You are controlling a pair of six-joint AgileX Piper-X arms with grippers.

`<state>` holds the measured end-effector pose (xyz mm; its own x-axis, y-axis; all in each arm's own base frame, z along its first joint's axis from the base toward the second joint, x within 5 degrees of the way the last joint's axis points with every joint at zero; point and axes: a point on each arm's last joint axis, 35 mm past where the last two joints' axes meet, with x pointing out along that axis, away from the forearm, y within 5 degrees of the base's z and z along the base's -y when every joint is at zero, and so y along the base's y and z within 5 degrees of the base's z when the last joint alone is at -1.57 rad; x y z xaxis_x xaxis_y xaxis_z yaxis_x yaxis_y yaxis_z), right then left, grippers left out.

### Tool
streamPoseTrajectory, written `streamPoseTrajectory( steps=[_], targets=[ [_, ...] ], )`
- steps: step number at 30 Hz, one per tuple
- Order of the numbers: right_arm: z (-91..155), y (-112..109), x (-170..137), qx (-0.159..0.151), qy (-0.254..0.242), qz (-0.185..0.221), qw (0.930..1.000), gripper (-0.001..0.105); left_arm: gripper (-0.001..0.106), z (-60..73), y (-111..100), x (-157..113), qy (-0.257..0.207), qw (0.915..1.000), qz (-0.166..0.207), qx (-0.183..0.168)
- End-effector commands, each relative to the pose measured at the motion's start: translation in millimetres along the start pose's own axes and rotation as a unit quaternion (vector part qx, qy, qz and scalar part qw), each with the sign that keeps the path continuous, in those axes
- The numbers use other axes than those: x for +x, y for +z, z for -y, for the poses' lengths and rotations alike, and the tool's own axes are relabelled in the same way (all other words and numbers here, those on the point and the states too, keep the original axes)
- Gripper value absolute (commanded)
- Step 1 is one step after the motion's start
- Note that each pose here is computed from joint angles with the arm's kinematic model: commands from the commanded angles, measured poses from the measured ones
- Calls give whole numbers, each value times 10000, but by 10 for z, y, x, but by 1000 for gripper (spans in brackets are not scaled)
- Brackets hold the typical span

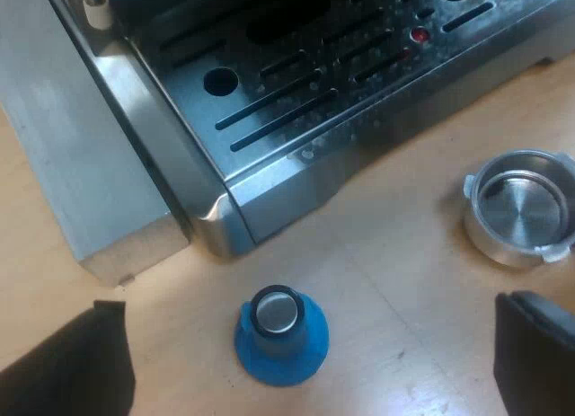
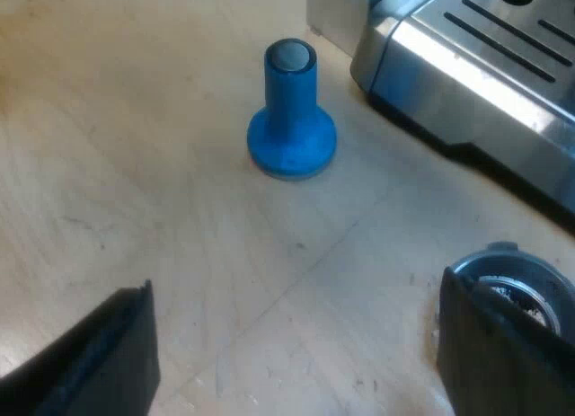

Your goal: Grind coffee beans and then tamp

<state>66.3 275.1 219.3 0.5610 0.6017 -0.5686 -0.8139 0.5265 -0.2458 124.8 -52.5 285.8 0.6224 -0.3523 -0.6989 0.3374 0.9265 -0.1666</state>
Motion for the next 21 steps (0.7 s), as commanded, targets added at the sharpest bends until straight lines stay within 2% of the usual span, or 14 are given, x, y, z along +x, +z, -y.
streamPoseTrajectory(
  steps=[1,10,21],
  targets=[
    [11,50,-7,126,-49,103,9999,67,83,6,69,64,-33,10000,33,17],
    [11,50,-7,171,-49,103,9998,67,83,-49,101,499,274,9970,-718,-26],
    [11,50,-7,171,-49,103,9998,67,83,-122,13,1049,417,9845,-1699,103]
  ],
)
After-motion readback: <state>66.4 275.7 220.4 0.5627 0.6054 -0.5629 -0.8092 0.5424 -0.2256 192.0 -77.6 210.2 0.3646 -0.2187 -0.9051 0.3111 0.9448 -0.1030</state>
